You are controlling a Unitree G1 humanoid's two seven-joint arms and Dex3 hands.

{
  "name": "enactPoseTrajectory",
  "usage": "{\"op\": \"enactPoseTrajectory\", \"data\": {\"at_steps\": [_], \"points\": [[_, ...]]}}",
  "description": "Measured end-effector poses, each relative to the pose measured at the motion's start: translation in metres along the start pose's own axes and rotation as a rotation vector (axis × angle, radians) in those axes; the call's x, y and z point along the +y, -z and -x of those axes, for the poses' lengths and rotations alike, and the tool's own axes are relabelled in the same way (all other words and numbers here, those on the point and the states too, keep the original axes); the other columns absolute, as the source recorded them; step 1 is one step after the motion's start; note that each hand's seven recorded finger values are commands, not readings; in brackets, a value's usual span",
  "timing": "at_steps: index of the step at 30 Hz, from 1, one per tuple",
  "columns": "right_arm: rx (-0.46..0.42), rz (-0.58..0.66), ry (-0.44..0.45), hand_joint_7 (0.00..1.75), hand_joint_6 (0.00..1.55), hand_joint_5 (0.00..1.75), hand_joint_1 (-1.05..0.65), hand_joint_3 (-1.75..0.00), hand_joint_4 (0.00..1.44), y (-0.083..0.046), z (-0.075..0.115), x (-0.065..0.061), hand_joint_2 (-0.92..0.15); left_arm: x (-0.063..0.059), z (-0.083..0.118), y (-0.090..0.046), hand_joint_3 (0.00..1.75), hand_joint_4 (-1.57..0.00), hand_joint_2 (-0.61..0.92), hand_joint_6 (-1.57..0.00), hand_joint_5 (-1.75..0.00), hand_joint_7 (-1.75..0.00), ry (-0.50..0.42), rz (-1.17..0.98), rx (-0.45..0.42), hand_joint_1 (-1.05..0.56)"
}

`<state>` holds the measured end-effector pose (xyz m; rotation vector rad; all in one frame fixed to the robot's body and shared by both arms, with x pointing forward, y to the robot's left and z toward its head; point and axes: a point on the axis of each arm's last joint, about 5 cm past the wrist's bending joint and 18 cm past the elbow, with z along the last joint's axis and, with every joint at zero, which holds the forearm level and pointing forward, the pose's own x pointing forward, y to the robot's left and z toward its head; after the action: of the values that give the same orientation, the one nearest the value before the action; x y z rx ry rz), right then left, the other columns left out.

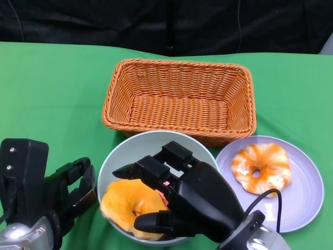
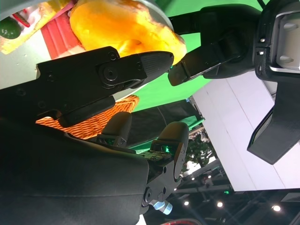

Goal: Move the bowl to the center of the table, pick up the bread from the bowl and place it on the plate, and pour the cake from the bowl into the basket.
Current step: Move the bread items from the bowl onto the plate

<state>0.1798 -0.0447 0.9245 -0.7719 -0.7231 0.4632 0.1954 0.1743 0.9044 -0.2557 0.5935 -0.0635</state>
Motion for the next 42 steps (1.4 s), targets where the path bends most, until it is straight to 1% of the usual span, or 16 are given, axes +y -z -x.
{"op": "enactPoseTrajectory", "data": {"at_steps": [7,13,21,24,27,31,33,35,38,42], "points": [[0.02,0.013,0.01,0.73,0.12,1.09,-0.59,-0.16,0.07,0.005,0.001,-0.003,-0.92,0.0,0.0,0.0,0.79,0.0,0.92,-0.18,-0.43,-0.01,0.002,-0.001,-0.008,-0.48],[0.021,0.029,-0.011,0.78,0.1,1.13,-0.61,-0.16,0.06,0.01,0.002,-0.003,-0.92,-0.001,0.0,0.0,0.81,0.0,0.92,-0.16,-0.38,0.0,0.004,-0.002,-0.007,-0.48],[0.023,0.031,-0.035,0.78,0.08,1.11,-0.57,-0.07,0.05,0.013,0.004,-0.005,-0.92,-0.001,0.0,0.0,0.81,-0.01,0.92,-0.17,-0.41,-0.01,0.005,-0.002,-0.009,-0.48],[0.026,0.036,-0.057,0.78,0.05,1.1,-0.59,-0.09,0.03,0.014,0.004,-0.006,-0.92,-0.001,0.0,0.0,0.81,-0.01,0.92,-0.17,-0.42,-0.01,0.005,-0.003,-0.009,-0.48],[0.033,0.049,-0.105,0.77,0.03,1.1,-0.61,-0.11,0.01,0.016,0.005,-0.007,-0.92,-0.001,0.0,0.0,0.8,-0.01,0.92,-0.18,-0.44,-0.01,0.006,-0.006,-0.011,-0.48],[0.063,0.043,-0.212,0.76,0.01,1.08,-0.64,-0.12,0.0,0.019,0.002,-0.011,-0.92,-0.003,-0.001,0.0,0.78,-0.01,0.92,-0.19,-0.45,-0.01,-0.004,-0.008,-0.01,-0.48],[0.07,0.031,-0.241,0.75,0.01,1.07,-0.66,-0.14,0.0,0.019,0.001,-0.012,-0.92,-0.003,-0.001,0.0,0.79,0.0,0.92,-0.17,-0.44,-0.01,-0.006,-0.011,-0.009,-0.48],[0.062,0.025,-0.245,0.75,0.01,1.08,-0.66,-0.17,0.0,0.018,-0.003,-0.013,-0.92,-0.003,-0.001,0.001,0.81,0.0,0.92,-0.14,-0.43,0.0,-0.004,-0.02,-0.012,-0.48],[0.048,0.011,-0.231,0.74,0.02,1.08,-0.65,-0.16,0.0,0.016,-0.011,-0.012,-0.92,-0.003,0.0,0.002,0.82,0.0,0.92,-0.11,-0.41,0.0,0.011,-0.027,-0.019,-0.49],[0.045,0.001,-0.226,0.73,0.01,1.08,-0.64,-0.15,0.0,0.014,-0.017,-0.008,-0.92,-0.001,0.001,0.003,0.8,-0.03,0.92,-0.14,-0.44,-0.01,0.01,-0.053,-0.014,-0.52]]}}
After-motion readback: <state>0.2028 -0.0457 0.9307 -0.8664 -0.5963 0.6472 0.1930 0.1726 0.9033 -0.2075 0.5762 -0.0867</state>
